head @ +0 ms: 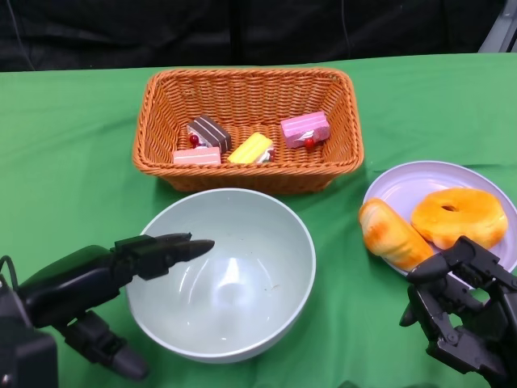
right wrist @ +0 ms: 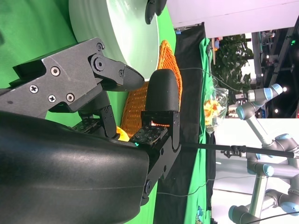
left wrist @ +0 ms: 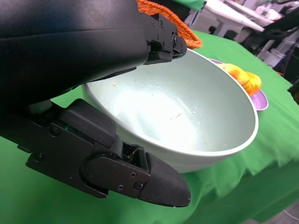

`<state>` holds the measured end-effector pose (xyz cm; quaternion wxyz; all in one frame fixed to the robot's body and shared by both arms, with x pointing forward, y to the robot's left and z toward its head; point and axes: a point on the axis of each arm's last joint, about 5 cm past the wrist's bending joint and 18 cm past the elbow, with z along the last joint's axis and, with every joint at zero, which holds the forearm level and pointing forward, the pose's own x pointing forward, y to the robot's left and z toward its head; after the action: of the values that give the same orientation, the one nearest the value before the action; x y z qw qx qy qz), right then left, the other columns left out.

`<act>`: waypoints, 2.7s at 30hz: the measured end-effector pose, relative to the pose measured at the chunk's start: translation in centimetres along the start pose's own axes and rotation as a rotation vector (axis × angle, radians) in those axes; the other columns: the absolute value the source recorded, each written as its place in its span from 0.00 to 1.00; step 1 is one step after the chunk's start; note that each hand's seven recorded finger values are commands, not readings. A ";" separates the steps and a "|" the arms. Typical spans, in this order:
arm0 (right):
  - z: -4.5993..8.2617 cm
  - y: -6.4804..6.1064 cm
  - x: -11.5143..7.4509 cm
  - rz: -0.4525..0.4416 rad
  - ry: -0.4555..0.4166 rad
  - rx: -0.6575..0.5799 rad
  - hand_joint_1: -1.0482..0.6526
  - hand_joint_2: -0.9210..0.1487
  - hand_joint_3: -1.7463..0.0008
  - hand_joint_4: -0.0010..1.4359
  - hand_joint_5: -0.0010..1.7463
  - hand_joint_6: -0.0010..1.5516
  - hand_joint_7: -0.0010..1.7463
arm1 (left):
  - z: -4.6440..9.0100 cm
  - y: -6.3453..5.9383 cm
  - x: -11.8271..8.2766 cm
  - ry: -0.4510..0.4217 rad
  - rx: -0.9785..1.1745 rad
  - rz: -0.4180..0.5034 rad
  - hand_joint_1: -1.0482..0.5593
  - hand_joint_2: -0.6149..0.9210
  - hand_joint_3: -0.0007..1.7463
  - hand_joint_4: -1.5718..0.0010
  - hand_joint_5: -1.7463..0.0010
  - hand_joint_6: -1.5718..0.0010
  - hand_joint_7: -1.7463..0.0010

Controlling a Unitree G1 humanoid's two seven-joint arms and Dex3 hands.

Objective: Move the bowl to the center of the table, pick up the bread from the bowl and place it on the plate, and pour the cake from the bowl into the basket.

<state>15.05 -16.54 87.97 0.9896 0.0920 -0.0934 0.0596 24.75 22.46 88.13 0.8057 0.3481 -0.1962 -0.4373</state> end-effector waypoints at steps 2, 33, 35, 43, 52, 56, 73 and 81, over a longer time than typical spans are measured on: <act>0.0 0.0 0.0 0.000 0.000 0.001 0.55 0.19 0.57 0.45 0.94 0.38 0.76 | -0.1 0.1 0.2 0.047 -0.059 0.006 0.13 0.99 0.03 0.81 0.95 0.83 0.98; 0.4 0.5 -0.5 0.068 -0.004 -0.063 0.51 0.25 0.53 0.47 0.93 0.41 0.76 | -0.1 -4.3 -0.1 -0.130 -0.686 0.479 0.64 0.82 0.65 0.54 0.00 0.59 0.08; 0.8 0.5 -0.5 0.072 -0.003 -0.068 0.51 0.25 0.53 0.47 0.93 0.40 0.76 | 0.0 -4.6 -0.1 -0.123 -0.690 0.476 0.64 0.83 0.63 0.55 0.00 0.60 0.08; 1.7 0.9 -0.6 0.129 -0.023 -0.100 0.48 0.25 0.56 0.49 0.92 0.43 0.75 | 0.2 -4.5 0.3 -0.123 -0.667 0.446 0.64 0.87 0.57 0.57 0.00 0.60 0.13; 2.5 1.3 -0.8 0.147 -0.024 -0.120 0.48 0.26 0.55 0.50 0.89 0.44 0.73 | 0.2 -4.1 0.3 -0.111 -0.641 0.445 0.61 0.83 0.59 0.54 0.00 0.55 0.15; 3.1 1.5 -0.9 0.157 -0.030 -0.141 0.46 0.27 0.55 0.50 0.88 0.44 0.72 | 0.2 -3.9 0.1 -0.104 -0.625 0.441 0.60 0.82 0.60 0.53 0.01 0.55 0.16; 3.7 1.5 -1.4 0.171 -0.015 -0.148 0.45 0.25 0.58 0.51 0.90 0.44 0.74 | 0.6 -3.6 0.5 -0.120 -0.575 0.421 0.61 0.80 0.63 0.52 0.03 0.55 0.17; 3.6 1.5 -1.4 0.178 -0.007 -0.136 0.47 0.24 0.59 0.49 0.90 0.43 0.74 | 0.7 -3.6 0.4 -0.112 -0.556 0.414 0.61 0.80 0.61 0.52 0.04 0.55 0.17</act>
<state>12.83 -15.93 91.43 0.9840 0.0163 -0.1084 0.1406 22.46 20.50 85.97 0.9292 0.0438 -0.1797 -0.3199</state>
